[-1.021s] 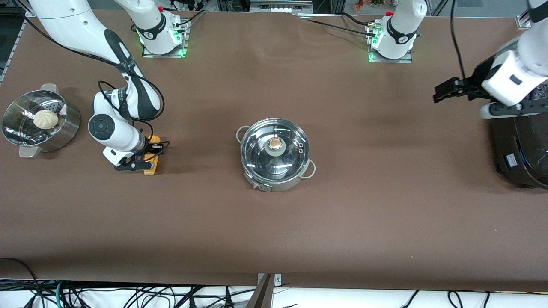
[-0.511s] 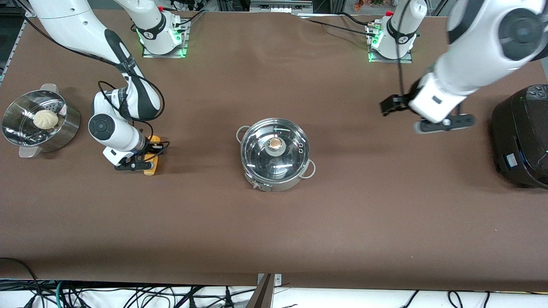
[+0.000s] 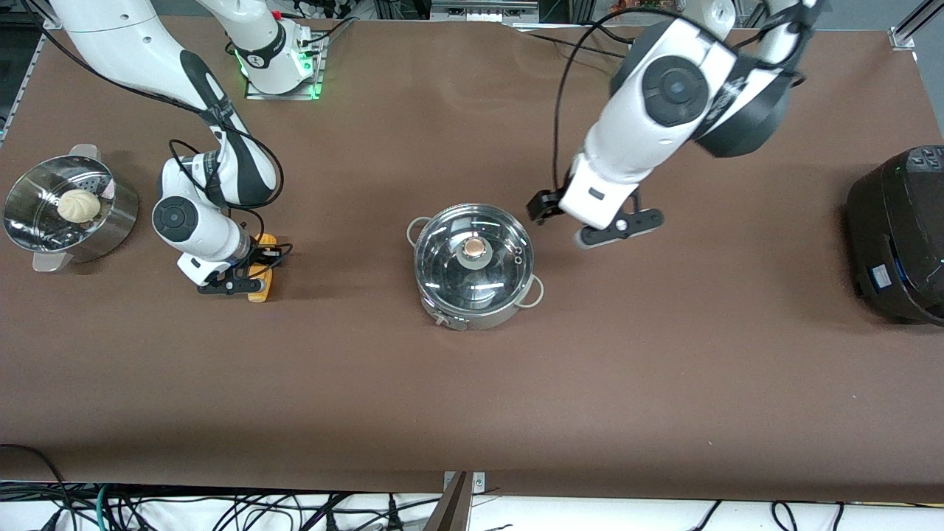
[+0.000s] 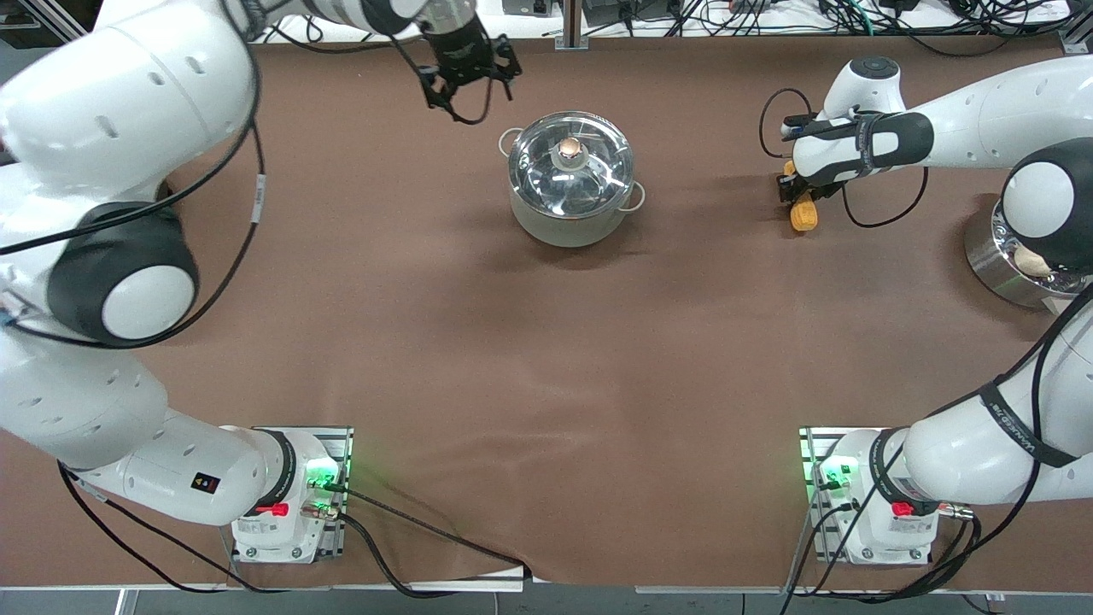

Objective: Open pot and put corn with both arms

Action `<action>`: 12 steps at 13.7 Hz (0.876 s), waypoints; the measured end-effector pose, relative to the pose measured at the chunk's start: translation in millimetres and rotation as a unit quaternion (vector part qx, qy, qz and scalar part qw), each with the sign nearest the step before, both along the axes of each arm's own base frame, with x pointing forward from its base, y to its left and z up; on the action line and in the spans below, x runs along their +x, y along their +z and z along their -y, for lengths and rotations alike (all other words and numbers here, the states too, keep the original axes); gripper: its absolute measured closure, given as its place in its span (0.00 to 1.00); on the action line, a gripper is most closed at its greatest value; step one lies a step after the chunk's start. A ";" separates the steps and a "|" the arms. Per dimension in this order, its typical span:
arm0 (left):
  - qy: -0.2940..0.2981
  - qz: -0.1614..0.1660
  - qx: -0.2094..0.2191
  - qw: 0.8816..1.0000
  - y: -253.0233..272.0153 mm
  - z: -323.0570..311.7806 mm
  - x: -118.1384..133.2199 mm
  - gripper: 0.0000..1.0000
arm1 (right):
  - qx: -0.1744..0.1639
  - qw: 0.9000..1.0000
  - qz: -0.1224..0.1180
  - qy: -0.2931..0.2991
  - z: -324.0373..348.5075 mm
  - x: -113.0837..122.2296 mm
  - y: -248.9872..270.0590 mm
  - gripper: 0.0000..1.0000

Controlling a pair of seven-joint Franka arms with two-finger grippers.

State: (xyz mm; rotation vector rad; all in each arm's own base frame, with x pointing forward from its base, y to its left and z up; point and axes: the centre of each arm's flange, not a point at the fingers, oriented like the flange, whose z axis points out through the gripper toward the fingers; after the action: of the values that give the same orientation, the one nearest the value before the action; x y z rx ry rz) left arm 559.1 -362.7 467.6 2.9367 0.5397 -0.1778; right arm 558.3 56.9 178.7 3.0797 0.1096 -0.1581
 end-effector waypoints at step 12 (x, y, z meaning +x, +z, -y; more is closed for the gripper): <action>0.041 0.016 0.018 0.999 -114.4 138.6 -27.4 0.00 | 0.000 1.000 0.000 0.000 -0.1 0.0 0.1 0.68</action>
State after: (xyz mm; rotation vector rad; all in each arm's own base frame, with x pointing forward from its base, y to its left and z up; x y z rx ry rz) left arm 531.7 -501.3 353.3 2.9397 0.6636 -0.1125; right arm 558.4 57.0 178.8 3.0797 0.1099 -0.1579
